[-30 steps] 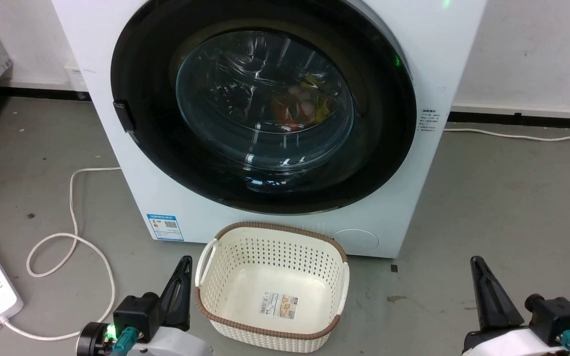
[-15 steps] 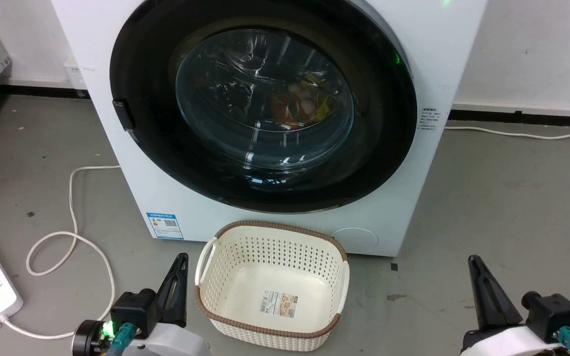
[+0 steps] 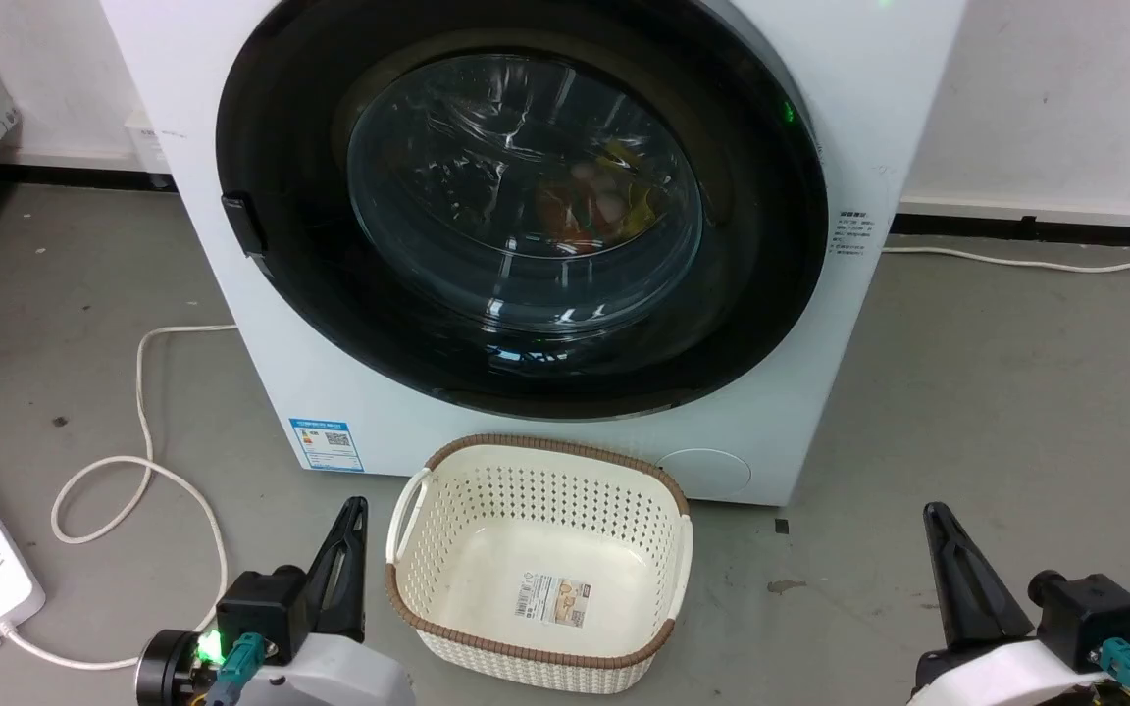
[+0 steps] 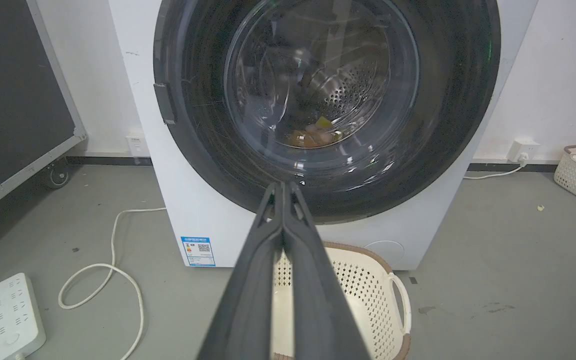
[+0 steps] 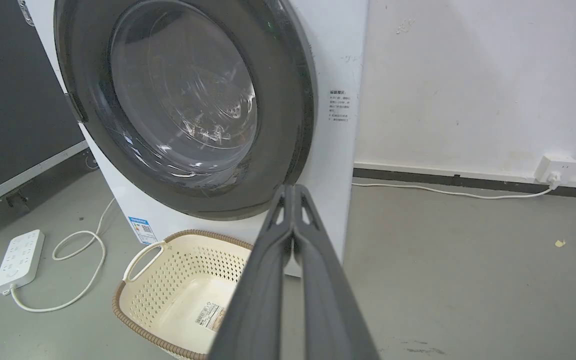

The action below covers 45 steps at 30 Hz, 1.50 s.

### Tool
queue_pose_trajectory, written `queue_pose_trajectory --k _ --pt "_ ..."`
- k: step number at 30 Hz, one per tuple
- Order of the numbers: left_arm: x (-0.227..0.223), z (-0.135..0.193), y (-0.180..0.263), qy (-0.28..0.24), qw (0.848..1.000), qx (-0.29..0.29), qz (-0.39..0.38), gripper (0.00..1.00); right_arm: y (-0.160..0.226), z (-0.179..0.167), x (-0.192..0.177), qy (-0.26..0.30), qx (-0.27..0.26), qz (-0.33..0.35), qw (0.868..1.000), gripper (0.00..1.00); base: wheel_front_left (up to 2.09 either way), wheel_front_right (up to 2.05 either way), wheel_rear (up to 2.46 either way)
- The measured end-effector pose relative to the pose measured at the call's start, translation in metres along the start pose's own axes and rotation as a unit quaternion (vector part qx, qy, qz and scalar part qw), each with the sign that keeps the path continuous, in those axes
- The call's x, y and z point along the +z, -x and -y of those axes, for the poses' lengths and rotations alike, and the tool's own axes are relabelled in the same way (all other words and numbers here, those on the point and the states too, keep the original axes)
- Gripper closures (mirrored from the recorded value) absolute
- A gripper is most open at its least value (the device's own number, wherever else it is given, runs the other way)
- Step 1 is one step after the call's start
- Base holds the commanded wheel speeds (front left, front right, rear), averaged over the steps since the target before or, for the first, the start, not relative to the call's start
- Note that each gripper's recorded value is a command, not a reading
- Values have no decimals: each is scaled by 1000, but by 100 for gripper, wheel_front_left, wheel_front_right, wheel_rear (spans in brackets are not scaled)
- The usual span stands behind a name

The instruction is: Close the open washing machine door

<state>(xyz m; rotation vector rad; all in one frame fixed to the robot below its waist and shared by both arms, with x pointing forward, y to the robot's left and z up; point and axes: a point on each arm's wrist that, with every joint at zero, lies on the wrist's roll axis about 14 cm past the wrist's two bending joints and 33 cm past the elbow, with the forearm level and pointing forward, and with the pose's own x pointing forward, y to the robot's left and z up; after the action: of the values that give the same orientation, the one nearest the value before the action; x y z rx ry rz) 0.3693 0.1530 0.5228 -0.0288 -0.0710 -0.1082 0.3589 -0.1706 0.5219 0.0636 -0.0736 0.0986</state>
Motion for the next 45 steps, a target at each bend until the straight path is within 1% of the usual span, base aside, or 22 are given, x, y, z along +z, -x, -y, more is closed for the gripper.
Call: queue_pose_trajectory --k 45 --pt "6 -14 -4 -21 999 29 -17 100 -6 -5 -3 32 11 -33 999 100 0 0 0"
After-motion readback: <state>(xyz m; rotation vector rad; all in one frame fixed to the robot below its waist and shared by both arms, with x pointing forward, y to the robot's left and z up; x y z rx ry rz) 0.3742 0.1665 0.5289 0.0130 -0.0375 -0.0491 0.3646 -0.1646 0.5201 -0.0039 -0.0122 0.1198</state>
